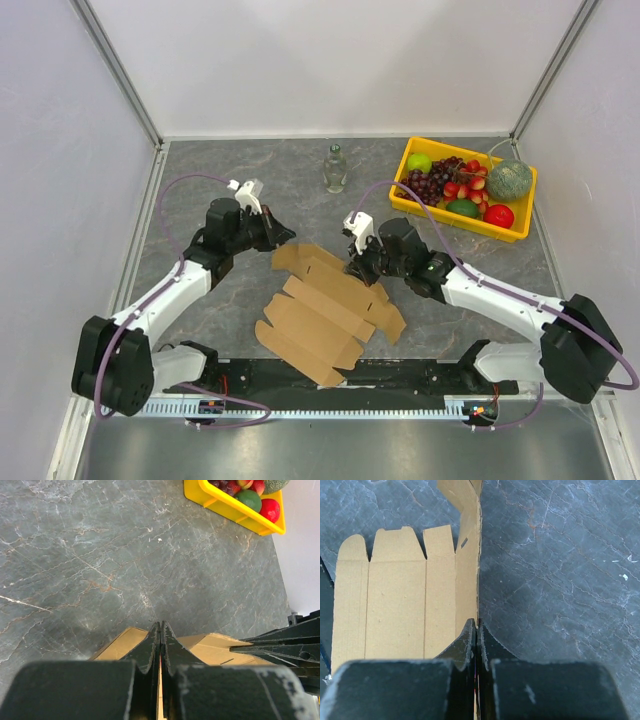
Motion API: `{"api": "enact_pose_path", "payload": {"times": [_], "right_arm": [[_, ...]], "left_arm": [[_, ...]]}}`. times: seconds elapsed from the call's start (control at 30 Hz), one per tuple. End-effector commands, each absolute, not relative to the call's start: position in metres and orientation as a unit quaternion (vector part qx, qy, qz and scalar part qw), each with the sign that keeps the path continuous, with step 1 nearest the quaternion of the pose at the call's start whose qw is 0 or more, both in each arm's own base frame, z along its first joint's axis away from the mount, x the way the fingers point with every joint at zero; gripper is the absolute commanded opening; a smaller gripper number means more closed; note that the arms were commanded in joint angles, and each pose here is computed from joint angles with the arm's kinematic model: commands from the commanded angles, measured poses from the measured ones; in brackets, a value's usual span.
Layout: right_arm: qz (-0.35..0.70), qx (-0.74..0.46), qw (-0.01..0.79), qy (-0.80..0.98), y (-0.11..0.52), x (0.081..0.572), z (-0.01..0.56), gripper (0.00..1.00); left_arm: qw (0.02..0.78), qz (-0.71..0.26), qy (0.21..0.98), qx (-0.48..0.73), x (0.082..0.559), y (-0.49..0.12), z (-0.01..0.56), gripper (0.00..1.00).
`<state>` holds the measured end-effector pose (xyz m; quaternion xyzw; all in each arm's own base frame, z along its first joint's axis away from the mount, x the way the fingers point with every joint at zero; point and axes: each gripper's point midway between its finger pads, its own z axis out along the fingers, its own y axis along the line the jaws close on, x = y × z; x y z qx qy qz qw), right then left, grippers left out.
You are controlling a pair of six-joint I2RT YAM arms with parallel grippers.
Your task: Fold the paper box
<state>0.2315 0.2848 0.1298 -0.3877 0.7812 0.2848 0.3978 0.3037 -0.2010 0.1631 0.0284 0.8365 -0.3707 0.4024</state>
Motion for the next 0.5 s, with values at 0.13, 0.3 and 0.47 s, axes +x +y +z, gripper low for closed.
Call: {"api": "enact_pose_path", "payload": {"times": [0.13, 0.3, 0.47], "right_arm": [[0.308, -0.383, 0.429, 0.758, 0.292, 0.230, 0.154, 0.00], [0.301, -0.375, 0.429, 0.765, 0.291, 0.233, 0.151, 0.00], [0.304, -0.368, 0.437, 0.762, 0.294, 0.238, 0.154, 0.00]], "left_arm": [[0.395, -0.416, 0.817, 0.061, 0.299, -0.219, 0.169, 0.02], [0.382, -0.437, 0.810, 0.083, 0.286, -0.231, 0.171, 0.02], [0.375, -0.437, 0.813, 0.084, 0.278, -0.230, 0.171, 0.02]]}}
